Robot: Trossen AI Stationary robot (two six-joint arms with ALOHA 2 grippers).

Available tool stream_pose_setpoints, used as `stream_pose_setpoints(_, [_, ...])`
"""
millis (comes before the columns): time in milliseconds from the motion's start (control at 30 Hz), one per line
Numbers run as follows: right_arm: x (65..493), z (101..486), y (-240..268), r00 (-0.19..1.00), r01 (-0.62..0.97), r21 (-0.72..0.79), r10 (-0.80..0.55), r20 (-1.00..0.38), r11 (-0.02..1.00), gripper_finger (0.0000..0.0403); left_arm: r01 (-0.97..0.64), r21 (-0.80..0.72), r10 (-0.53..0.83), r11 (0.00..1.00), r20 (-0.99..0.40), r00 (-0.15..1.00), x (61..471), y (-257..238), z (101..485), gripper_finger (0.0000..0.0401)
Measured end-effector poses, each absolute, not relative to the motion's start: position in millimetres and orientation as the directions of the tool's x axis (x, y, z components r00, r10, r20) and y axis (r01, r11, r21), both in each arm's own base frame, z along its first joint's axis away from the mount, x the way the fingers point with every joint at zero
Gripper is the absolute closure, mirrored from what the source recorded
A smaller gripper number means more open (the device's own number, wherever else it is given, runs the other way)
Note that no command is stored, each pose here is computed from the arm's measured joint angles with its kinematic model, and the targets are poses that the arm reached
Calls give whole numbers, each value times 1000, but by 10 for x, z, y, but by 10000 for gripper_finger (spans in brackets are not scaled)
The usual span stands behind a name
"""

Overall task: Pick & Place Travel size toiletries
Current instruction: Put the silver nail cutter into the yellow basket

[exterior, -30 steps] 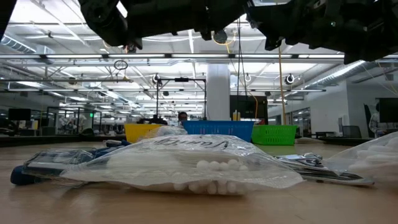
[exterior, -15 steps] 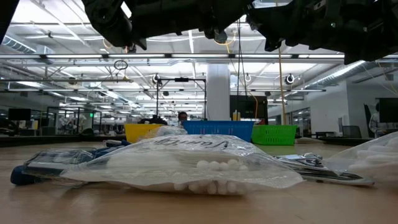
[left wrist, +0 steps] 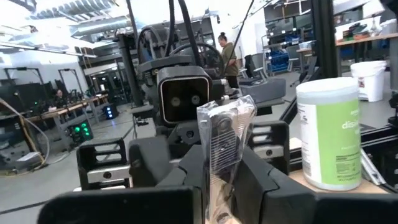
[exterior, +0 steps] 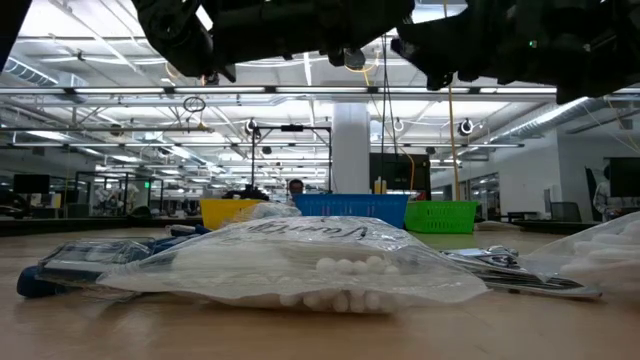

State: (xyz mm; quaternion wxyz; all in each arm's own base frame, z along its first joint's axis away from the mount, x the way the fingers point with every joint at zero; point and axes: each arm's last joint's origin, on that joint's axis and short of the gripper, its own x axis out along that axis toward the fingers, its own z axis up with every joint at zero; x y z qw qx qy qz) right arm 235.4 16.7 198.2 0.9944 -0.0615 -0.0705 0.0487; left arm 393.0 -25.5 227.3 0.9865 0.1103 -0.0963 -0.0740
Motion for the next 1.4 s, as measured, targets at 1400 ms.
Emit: stream_pose_setpoints(1400, [1999,2126,78,989,120,-1,-119,-84,993,94,-781,-218,683,585,-386,620,2084,1684,1624,329])
